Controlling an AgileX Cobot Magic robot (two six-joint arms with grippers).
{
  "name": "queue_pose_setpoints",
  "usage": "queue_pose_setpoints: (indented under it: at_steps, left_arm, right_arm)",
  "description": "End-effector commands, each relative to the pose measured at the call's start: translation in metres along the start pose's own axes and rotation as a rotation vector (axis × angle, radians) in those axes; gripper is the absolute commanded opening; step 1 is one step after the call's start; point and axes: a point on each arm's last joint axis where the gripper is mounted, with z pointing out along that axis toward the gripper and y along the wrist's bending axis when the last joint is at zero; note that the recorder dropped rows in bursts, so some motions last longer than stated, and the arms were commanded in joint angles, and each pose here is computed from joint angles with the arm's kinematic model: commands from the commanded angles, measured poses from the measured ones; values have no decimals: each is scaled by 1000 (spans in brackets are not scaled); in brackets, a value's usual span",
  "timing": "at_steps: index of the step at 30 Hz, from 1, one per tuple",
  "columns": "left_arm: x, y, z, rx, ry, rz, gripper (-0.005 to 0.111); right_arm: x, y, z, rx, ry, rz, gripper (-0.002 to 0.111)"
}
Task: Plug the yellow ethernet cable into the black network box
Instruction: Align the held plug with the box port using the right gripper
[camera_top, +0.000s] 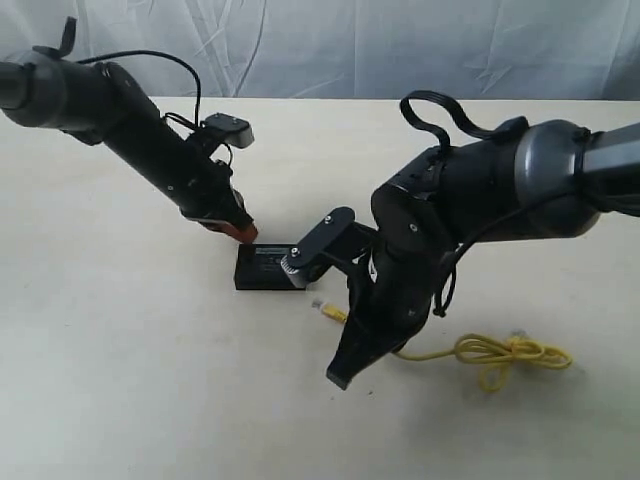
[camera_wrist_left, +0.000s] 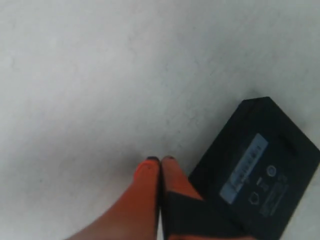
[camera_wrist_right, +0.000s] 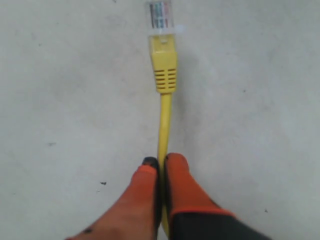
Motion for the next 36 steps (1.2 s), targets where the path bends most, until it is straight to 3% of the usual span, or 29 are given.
queue_pose_setpoints:
  at_steps: [1, 5, 12, 21, 23, 29, 36]
  left_arm:
    - [1, -7, 15, 46, 24, 38, 0]
    - [5, -10, 13, 110, 58, 33, 0]
    - [17, -1, 1, 183, 103, -105, 0]
    - [28, 19, -33, 297, 17, -290, 0]
    - [31, 19, -30, 308, 0, -286, 0]
    - [33, 18, -25, 328, -36, -275, 0]
    - [42, 25, -1, 391, -31, -351, 0]
  right_arm:
    - [0, -1, 0, -2, -12, -4, -1]
    - [-2, -2, 0, 11, -36, -17, -1]
    - [-1, -7, 1, 71, -39, -95, -1]
    - [6, -12, 8, 148, -36, -216, -1]
    - [2, -11, 8, 141, -72, -145, -1]
    - [-10, -4, 26, 132, -34, -108, -1]
    - [-18, -3, 23, 136, -75, -131, -1]
